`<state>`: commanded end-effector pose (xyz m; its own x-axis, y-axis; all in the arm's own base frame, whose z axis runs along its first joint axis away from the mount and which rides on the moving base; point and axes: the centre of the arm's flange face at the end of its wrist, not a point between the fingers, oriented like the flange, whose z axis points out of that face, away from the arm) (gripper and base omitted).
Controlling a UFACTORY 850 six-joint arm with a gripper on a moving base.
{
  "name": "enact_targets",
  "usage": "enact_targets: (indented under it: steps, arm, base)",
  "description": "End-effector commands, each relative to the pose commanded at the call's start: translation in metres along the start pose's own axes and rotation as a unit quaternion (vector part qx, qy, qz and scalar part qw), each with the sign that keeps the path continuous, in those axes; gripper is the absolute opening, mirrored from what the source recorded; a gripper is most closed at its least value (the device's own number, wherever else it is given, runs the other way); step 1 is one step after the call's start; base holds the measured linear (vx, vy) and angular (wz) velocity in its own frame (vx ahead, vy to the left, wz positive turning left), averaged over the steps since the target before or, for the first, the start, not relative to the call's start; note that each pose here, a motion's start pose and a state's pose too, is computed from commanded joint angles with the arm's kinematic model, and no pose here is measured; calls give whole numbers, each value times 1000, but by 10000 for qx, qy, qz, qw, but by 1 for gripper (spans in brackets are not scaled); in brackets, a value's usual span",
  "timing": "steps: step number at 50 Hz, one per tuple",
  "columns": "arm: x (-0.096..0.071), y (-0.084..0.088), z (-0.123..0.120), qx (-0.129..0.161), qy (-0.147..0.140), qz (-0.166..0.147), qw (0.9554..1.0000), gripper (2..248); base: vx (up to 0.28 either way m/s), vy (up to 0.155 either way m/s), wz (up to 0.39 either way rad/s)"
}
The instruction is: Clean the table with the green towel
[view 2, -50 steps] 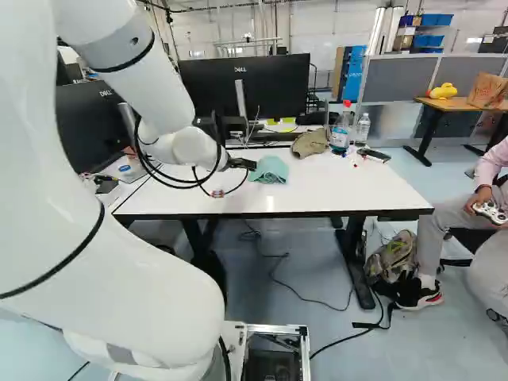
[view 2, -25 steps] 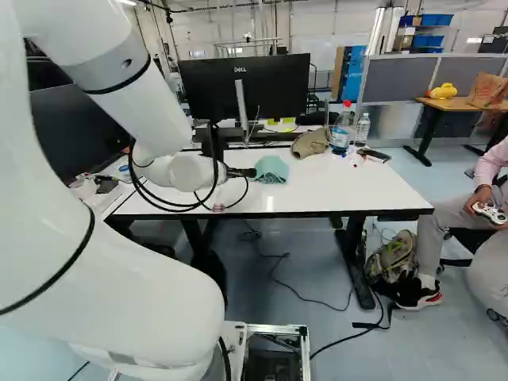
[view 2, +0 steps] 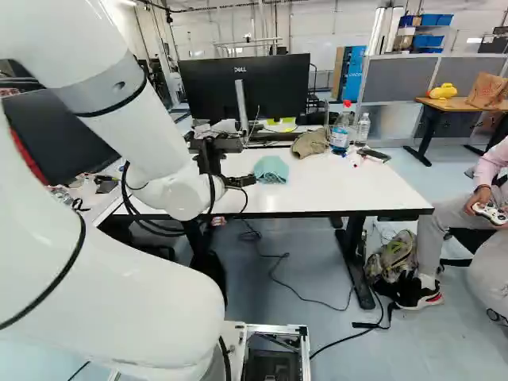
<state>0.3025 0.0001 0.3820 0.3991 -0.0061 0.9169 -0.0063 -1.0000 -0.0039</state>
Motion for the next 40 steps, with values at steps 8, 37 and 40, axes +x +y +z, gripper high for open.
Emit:
enact_targets:
  steps: [8,37,40]
  arm:
    - [-8,0,-6,6,115,-9,9999,247]
    - [-26,0,-21,21,367,-28,9993,247]
    - [-27,0,-22,21,378,-29,9993,247]
  base:
    - [0,0,0]
    - [0,0,0]
    - [0,0,0]
